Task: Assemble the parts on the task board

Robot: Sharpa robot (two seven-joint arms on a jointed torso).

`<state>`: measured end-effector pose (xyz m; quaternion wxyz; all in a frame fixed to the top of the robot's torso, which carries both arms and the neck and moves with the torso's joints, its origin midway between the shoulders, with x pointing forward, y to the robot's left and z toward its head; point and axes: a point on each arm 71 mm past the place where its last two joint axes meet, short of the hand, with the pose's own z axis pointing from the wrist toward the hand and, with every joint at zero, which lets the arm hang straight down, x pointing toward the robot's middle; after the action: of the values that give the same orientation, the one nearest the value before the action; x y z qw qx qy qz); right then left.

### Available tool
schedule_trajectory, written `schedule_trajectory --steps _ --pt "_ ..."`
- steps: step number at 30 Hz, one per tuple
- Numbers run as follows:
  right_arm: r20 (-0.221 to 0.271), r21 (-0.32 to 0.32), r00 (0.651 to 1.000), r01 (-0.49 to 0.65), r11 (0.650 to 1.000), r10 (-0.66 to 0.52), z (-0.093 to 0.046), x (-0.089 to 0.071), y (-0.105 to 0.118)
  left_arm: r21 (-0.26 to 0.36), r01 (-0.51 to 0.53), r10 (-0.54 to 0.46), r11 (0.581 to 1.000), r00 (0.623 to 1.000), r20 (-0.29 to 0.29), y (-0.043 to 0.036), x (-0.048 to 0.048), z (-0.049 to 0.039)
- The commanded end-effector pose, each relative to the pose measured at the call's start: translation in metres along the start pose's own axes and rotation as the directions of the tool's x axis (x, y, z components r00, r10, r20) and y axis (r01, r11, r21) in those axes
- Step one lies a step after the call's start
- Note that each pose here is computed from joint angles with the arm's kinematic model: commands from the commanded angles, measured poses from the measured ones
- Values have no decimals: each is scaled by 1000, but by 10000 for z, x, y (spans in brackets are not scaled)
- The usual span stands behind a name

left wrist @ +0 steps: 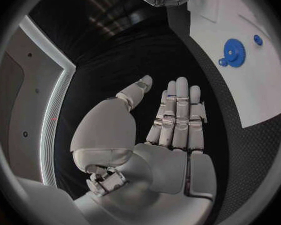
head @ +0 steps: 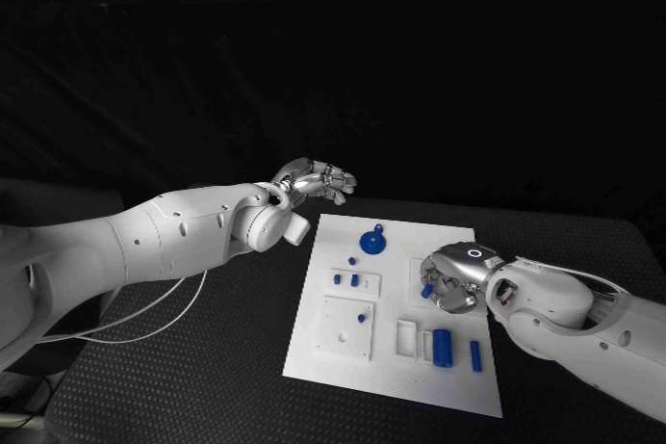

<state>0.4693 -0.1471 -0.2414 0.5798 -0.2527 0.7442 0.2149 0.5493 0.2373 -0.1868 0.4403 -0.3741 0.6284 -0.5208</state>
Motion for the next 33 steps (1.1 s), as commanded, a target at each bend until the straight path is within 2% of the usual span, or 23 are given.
schedule_trajectory --steps 1,19,26,33 --pt "-16 2 999 31 1000 -31 10 27 1 10 9 -9 1000 1000 -13 -14 11 3" --pt "-28 -6 999 28 1000 -28 49 108 66 9 9 -9 1000 1000 -13 -14 11 4" --pt "37 -3 999 40 999 -40 38 66 94 10 10 -10 1000 1000 -15 -15 18 8" --pt "66 -2 997 34 999 -34 -22 26 120 9 9 -9 1000 1000 -13 -13 12 12"
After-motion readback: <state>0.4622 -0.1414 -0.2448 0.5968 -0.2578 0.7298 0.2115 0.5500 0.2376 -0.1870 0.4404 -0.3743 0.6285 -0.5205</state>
